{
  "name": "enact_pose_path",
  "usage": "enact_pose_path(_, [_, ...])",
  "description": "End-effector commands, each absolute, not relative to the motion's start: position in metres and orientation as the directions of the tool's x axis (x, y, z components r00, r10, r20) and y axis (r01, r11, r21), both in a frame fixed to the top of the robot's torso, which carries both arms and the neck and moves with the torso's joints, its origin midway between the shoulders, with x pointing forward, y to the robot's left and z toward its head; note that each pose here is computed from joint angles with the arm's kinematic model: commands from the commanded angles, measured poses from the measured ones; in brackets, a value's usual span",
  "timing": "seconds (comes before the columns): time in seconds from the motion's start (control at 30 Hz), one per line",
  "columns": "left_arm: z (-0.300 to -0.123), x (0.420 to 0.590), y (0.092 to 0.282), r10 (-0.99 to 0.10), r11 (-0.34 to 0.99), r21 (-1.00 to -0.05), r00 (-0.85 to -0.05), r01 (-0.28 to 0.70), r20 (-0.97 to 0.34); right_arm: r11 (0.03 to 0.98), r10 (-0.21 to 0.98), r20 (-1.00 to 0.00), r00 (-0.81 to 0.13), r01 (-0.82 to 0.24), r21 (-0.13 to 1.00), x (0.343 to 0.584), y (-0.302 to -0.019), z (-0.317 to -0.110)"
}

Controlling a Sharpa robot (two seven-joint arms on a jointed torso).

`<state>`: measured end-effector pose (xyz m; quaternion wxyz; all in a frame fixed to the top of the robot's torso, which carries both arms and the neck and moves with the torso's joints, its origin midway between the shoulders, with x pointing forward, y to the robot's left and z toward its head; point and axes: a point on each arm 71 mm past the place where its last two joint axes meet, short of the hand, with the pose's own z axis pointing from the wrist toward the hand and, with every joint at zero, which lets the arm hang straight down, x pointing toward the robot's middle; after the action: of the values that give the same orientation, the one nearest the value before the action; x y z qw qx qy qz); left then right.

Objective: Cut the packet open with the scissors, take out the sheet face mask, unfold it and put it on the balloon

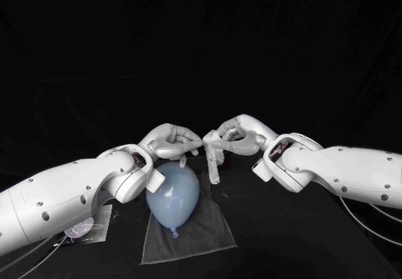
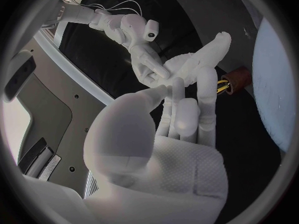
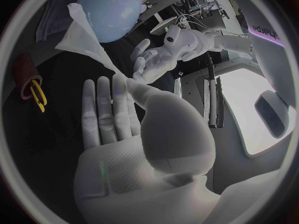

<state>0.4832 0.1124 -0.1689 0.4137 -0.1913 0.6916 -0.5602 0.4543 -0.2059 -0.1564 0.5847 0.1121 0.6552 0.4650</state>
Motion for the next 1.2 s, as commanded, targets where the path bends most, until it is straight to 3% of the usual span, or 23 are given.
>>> enact_pose_path(0.03, [-0.172,0.485,0.111,-0.751,0.328,-0.934,-0.561,0.142,-0.349,0.549,0.677,-0.684,-0.272,-0.433,0.715,0.452,-0.203,-0.153])
enact_pose_path(0.6, [-0.173,0.485,0.105,-0.758,0.325,-0.939,-0.563,0.11,-0.328,0.525,0.663,-0.677,-0.319,-0.446,0.724,0.446,-0.193,-0.154])
enact_pose_path(1.2, [-0.171,0.479,0.098,-0.716,0.273,-0.953,-0.633,0.134,-0.294,0.523,0.667,-0.668,-0.33,-0.432,0.735,0.448,-0.191,-0.155])
